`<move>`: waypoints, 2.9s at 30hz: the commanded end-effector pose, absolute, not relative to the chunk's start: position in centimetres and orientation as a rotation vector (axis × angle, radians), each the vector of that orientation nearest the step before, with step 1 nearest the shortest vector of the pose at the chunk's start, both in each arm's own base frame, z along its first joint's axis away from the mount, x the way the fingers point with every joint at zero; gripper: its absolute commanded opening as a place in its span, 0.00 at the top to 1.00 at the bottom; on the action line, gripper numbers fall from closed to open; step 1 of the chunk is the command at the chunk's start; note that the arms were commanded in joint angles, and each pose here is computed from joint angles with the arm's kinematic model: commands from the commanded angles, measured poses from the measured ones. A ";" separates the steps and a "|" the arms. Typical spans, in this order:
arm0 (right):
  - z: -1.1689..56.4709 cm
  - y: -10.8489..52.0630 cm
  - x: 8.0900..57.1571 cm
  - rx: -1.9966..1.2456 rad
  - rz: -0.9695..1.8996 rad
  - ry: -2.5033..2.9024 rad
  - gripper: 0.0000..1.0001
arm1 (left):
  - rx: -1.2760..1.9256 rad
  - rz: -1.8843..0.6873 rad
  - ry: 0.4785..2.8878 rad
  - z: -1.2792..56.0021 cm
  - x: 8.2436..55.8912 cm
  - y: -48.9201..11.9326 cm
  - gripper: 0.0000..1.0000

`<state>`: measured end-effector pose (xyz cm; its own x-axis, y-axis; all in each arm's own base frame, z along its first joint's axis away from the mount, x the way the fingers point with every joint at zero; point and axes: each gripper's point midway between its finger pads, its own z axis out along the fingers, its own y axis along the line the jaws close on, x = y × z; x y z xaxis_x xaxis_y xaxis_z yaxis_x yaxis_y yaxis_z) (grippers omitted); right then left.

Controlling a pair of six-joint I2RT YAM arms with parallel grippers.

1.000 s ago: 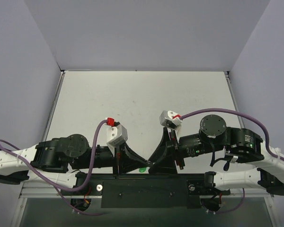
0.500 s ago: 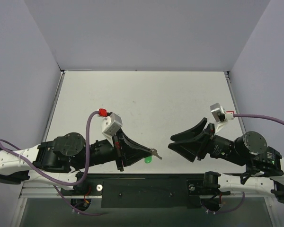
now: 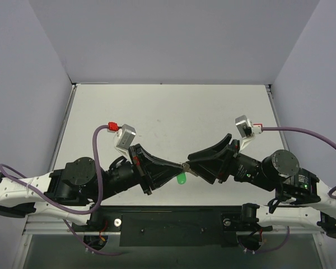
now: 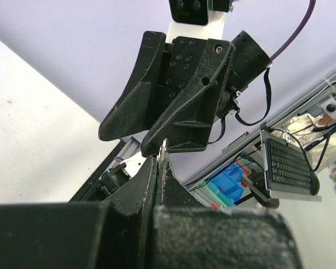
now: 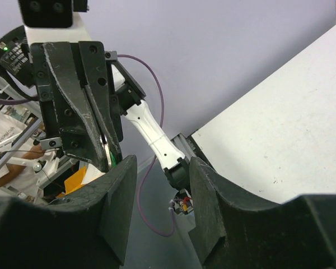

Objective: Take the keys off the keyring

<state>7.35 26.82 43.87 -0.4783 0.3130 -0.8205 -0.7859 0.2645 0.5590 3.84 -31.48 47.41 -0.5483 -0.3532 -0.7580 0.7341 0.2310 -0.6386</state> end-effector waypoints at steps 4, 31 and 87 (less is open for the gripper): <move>49.1 25.3 6.8 -0.382 1.504 1.396 0.62 | 0.191 -1.502 1.551 49.4 5.6 -30.5 1.00; 50.6 27.5 5.8 -0.441 1.569 1.327 0.69 | 0.117 -1.569 1.508 50.4 5.7 -30.2 1.00; 49.1 27.3 7.0 -0.399 1.506 1.355 0.93 | 0.147 -1.612 1.485 51.1 5.0 -31.4 1.00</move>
<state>6.96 27.87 47.72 -0.4357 0.4060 -0.8034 -0.8225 0.1830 0.5385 5.09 -31.85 48.53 -0.5760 -0.4756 -0.6649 0.6615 0.2066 -0.7209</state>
